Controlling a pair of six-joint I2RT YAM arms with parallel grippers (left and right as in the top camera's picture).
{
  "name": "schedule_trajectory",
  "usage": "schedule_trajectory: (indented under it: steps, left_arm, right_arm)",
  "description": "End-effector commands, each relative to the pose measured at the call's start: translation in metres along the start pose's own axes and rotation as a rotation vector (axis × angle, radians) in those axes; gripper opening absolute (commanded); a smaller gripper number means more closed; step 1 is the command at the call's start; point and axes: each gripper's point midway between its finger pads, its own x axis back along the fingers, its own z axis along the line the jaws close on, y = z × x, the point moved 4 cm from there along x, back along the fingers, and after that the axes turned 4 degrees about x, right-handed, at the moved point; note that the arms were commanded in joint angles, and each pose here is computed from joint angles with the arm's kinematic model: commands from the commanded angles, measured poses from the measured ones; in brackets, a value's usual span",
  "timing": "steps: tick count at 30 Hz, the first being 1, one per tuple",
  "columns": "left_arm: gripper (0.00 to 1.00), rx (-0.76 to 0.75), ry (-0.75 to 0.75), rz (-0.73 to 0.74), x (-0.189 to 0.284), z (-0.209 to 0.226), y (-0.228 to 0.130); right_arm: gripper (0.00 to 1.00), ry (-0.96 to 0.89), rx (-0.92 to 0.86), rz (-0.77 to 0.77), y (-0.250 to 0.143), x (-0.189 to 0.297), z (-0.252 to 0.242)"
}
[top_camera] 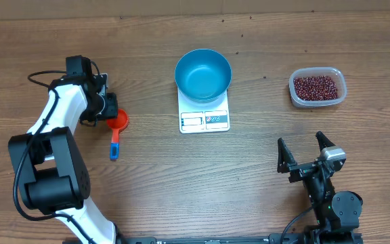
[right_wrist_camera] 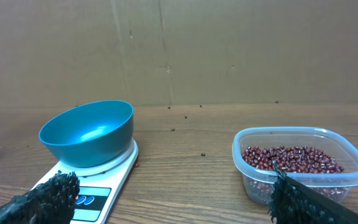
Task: Scoop item into bowl and weigh 150g on scale
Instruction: 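Move the left gripper down and grasp the red scoop's blue handle, then lift the red scoop with the left gripper toward the scale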
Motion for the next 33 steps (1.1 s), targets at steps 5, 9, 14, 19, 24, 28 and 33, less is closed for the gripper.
schedule_trajectory:
  steps: [5,9,14,19,24,28,33]
  left_arm:
    - [0.09,-0.029,-0.012,0.028,-0.017,-0.005,0.001]
    - [0.04,-0.029,-0.012,0.025,-0.016,-0.005,0.001]
    - [0.04,0.029,-0.027,0.022,-0.001,-0.009,0.008]
    - [0.04,0.037,-0.161,-0.088,0.069,-0.033,0.034]
    - [0.04,0.113,-0.285,-0.292,0.176,-0.056,0.04]
    - [0.04,0.15,-0.362,-0.41,0.242,-0.072,0.017]
    - [0.04,0.212,-0.427,-0.463,0.291,-0.088,-0.02]
  right_arm:
    - [1.0,0.01,-0.006,0.0,-0.003,0.0,0.002]
    - [1.0,0.01,-0.006,0.001,-0.003,0.0,0.002]
    - [1.0,0.01,-0.006,0.0,-0.003,0.0,0.002]
    - [1.0,0.01,-0.006,0.0,-0.003,0.0,0.002]
    - [1.0,0.01,-0.006,0.0,-0.003,0.0,0.002]
    - [1.0,0.01,-0.006,0.0,-0.003,0.0,0.002]
    - [1.0,0.01,-0.006,0.0,-0.003,0.0,0.002]
